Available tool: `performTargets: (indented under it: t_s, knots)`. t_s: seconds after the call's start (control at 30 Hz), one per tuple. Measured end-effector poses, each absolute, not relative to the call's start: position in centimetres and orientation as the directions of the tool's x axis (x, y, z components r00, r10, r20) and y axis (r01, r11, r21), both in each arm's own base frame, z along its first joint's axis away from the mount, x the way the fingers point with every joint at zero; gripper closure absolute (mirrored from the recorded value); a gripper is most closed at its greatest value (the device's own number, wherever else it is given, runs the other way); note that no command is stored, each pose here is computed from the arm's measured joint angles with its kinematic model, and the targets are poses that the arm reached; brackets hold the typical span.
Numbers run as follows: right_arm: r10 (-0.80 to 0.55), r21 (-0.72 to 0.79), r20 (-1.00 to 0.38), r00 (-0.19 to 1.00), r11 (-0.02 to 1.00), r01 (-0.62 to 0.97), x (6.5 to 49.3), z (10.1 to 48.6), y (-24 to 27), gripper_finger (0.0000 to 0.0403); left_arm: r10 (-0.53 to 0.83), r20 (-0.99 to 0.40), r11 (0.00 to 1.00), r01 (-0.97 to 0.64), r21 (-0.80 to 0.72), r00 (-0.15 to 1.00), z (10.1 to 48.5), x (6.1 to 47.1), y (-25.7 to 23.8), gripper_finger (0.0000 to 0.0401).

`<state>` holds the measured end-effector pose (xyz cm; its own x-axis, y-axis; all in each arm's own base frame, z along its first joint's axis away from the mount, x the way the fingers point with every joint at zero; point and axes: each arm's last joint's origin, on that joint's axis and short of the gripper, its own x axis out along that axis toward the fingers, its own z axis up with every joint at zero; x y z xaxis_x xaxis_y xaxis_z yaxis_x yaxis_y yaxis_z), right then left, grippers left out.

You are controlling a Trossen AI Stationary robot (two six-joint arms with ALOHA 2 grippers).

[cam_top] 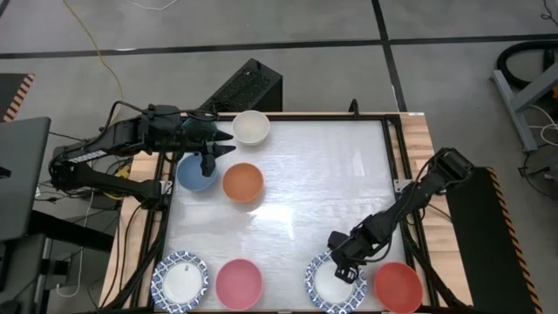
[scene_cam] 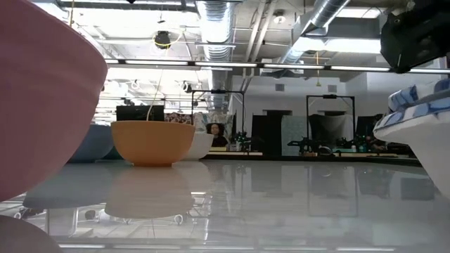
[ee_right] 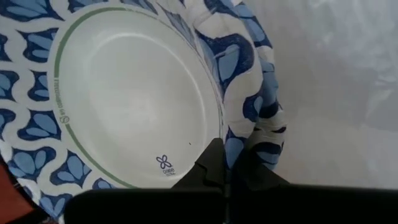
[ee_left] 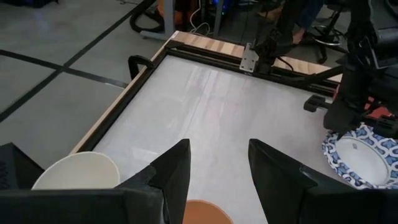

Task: Nest bowls inside each other
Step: Stack the top white paper bowl on top of the bottom right white paper bowl

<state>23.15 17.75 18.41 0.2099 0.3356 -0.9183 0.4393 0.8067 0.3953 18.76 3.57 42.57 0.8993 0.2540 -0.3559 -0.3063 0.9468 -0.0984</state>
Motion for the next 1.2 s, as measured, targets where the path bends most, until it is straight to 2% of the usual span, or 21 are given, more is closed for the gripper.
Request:
performTargets:
  t_s: [0.17, 0.77, 1.2]
  knots:
    - [0.310, 0.379, -0.924, 0.223, 0.809, 0.449, 23.1, 18.5, 17.6, 0.0364, 0.280, -0.355, 0.940, -0.330, -0.089, 0.892, 42.6, 18.7, 3.6, 0.0250]
    - [0.310, 0.388, -0.920, 0.239, 0.808, 0.444, 23.1, 18.9, 17.6, 0.0228, 0.271, -0.356, 0.950, -0.308, -0.051, 0.894, 42.6, 18.7, 3.6, 0.0250]
    - [0.195, 0.253, -0.965, 0.176, 0.867, 0.429, 23.1, 22.0, 17.4, 0.0222, 0.271, -0.356, 0.951, -0.306, -0.044, 0.894, 42.6, 18.7, 3.6, 0.0250]
